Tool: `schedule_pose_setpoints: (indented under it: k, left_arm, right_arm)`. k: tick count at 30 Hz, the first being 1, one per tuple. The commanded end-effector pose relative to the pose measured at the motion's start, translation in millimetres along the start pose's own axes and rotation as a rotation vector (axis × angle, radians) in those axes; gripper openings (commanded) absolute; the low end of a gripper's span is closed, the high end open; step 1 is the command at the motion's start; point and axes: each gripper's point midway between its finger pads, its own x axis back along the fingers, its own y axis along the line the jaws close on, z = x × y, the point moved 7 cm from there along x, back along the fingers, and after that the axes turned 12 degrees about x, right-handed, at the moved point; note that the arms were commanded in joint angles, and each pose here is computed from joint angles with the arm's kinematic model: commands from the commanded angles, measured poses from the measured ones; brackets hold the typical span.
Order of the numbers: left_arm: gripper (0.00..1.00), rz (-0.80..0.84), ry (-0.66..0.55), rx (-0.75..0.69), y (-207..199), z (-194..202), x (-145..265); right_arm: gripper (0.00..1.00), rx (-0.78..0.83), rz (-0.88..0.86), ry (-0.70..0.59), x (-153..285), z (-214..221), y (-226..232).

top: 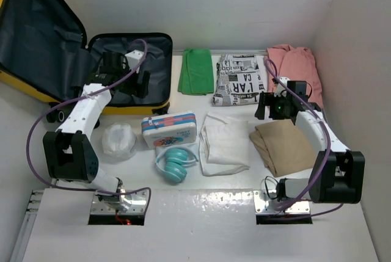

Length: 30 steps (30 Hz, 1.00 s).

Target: Pack the luggage

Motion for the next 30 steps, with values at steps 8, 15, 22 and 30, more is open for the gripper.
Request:
schedule_pose_setpoints:
  k: [8, 15, 22, 30]
  left_arm:
    - [0.84, 0.401, -0.01, -0.652, -59, 3, 58]
    - [0.86, 0.576, 0.026, -0.799, -110, 30, 72]
    - [1.0, 0.624, 0.146, -0.9, -138, 59, 59]
    - [1.0, 0.535, 0.232, -0.856, -139, 70, 16]
  right_arm:
    - [0.89, 0.035, -0.006, -0.013, 1, -2, -1]
    - [0.89, 0.073, 0.015, 0.031, -2, 4, -7]
    - [0.89, 0.084, 0.02, 0.065, -4, 9, -9]
    - [0.9, 0.084, 0.017, 0.067, -3, 9, -8]
